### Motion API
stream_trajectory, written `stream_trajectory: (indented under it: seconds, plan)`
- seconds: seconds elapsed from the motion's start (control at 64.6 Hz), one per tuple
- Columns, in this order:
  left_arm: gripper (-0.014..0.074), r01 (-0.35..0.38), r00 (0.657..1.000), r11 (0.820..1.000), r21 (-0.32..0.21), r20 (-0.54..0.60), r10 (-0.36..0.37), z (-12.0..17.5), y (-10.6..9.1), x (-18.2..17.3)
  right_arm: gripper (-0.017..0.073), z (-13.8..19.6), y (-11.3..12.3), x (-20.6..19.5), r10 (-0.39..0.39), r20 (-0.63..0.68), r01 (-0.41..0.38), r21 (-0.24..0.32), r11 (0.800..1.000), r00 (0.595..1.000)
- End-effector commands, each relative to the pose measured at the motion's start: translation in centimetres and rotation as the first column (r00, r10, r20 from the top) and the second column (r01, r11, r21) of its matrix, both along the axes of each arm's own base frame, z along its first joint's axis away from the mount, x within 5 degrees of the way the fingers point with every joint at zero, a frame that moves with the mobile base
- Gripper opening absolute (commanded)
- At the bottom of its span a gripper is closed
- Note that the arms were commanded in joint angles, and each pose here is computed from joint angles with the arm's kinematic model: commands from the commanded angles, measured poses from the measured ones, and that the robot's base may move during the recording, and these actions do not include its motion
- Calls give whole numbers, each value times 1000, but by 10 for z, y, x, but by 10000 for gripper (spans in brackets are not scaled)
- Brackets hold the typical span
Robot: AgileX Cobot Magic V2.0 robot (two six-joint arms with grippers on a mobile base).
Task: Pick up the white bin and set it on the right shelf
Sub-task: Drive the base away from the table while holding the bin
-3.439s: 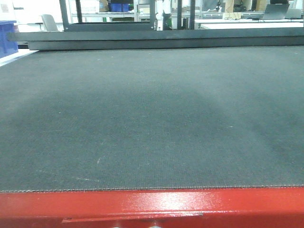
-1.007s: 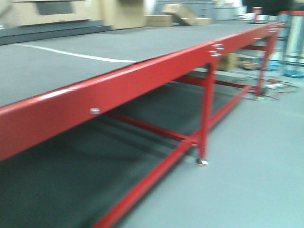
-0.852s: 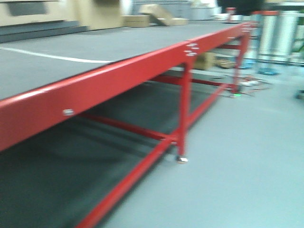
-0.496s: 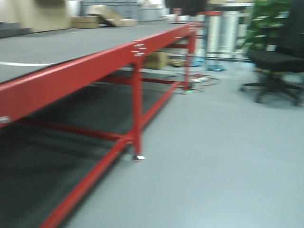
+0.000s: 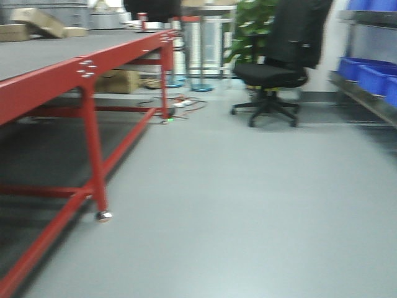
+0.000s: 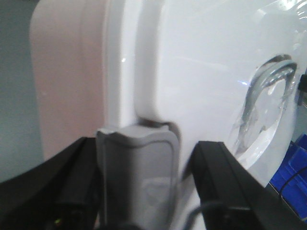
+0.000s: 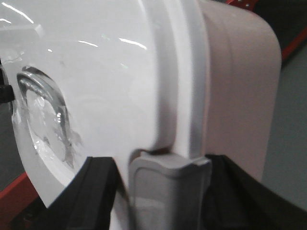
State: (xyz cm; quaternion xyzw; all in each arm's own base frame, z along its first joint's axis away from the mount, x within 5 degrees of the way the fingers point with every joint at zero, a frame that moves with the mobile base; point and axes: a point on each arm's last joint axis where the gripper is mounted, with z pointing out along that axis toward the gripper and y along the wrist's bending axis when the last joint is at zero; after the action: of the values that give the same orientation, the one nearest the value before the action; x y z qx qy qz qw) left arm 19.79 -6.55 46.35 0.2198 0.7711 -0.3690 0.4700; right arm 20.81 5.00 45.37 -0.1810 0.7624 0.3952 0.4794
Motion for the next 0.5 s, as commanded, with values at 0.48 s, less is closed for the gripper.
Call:
stream_trajectory:
  seconds: [0.48]
  plan:
    - [262, 133, 990, 977, -167, 63, -124, 27, -13, -19, 410, 26, 14, -25, 154, 70, -162, 135, 978, 986]
